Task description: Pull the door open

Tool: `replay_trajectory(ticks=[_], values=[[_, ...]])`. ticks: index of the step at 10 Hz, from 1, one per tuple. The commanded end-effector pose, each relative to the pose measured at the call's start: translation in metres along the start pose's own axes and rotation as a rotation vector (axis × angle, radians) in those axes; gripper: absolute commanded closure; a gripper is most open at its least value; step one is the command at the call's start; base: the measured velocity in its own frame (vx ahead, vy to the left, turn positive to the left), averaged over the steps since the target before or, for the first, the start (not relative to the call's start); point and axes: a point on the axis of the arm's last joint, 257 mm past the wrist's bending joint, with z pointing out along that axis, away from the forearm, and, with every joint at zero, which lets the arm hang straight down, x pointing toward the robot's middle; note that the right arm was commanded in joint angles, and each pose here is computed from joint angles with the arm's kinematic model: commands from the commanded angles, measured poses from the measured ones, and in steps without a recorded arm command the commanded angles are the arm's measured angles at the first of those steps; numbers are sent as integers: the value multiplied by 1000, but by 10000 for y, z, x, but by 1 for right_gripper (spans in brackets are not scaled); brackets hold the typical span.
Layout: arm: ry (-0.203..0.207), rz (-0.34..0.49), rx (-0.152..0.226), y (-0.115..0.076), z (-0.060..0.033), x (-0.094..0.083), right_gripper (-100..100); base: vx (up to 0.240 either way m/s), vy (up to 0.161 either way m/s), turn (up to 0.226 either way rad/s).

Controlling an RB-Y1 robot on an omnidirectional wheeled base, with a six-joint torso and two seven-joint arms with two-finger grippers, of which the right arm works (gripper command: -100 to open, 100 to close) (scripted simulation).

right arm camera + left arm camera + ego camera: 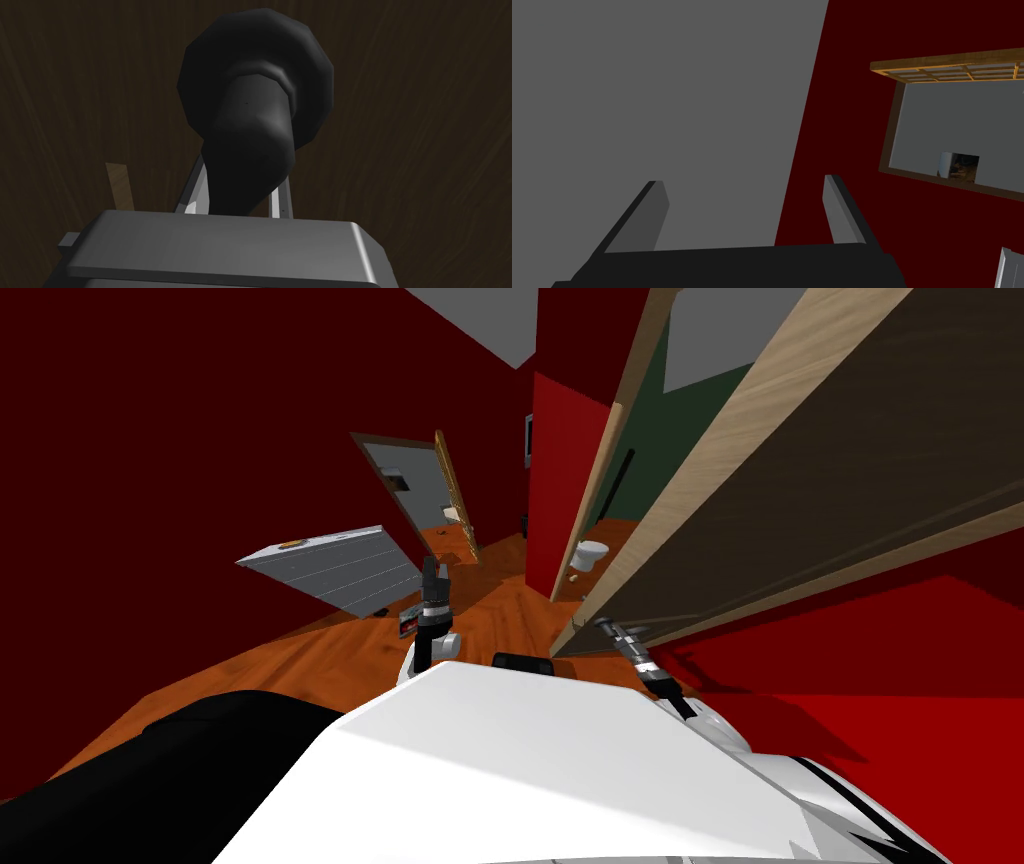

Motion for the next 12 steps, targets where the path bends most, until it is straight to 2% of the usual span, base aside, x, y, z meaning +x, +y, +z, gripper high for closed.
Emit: replay_trajectory(ticks=[1, 12], values=[[0, 0, 0, 0, 0, 0, 100, -80, -44, 28], [5, -4, -3, 12, -100, -26, 100, -191, -93, 168]])
